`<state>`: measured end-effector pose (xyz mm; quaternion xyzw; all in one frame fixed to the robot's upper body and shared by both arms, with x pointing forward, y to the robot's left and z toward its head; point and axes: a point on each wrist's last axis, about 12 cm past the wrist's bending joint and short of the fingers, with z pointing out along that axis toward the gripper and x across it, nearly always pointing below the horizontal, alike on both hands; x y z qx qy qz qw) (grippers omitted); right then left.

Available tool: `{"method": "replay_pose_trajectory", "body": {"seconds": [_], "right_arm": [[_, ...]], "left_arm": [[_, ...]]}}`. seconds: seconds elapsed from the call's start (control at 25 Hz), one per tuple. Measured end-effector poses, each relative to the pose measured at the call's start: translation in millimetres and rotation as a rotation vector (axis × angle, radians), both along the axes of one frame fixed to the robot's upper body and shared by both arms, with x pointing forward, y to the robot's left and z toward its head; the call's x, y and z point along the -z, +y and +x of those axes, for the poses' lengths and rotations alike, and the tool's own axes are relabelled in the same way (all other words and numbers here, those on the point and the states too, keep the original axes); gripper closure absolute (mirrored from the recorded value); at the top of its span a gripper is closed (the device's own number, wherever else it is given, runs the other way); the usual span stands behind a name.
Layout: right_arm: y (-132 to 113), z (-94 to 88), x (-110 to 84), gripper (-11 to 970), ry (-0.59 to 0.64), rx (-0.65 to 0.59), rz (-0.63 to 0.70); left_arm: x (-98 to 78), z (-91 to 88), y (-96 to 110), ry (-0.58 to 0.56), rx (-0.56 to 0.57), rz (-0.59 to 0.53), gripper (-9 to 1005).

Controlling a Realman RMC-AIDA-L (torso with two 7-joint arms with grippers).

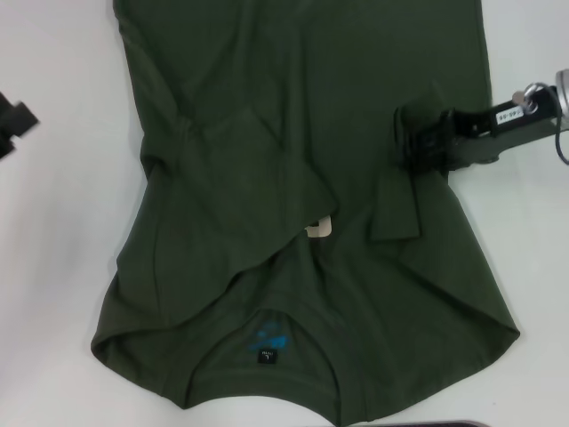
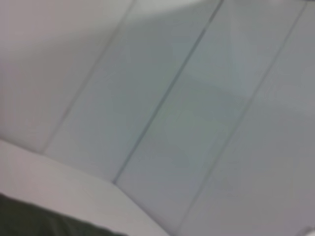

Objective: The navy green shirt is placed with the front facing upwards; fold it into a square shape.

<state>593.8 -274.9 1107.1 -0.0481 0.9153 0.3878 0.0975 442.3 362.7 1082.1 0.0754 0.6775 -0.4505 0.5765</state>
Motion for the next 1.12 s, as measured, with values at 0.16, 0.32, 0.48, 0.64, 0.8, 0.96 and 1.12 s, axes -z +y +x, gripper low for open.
{"method": "replay_pose_trajectory", "body": {"seconds": [0.16,0.32,0.48,0.64,0.8,0.96,1.12], "right_arm": [[1.7,0.1,1.6,388,0.009,-0.003,-0.021],[10.5,-1.7,4.6,382,0.01,-0.017,-0.005],[22.0,-1.5,5.1,376,0.0,-0.032,0.025],[32.6,0.3,1.4,370,-0.034,-0.038,0.094],[32.6,1.6,-1.2,364,-0.074,-0.013,0.149],[17.0,2.8,-3.5,358,-0.096,0.017,0.127],[-13.5,3.3,-12.4,352,-0.103,0.044,0.085]], "left_arm": [[-5.4,-0.8,8.4,-0.015,-0.04,-0.035,189],[-8.1,-0.1,13.0,-0.008,-0.052,-0.053,188],[-8.2,2.0,12.2,-0.008,-0.051,-0.056,187],[-8.2,2.8,11.9,-0.008,-0.053,-0.057,186],[-8.1,2.0,12.7,-0.007,-0.057,-0.057,186],[-8.7,1.4,14.0,-0.012,-0.066,-0.06,185],[-9.2,1.6,14.3,-0.016,-0.069,-0.063,185]]}}
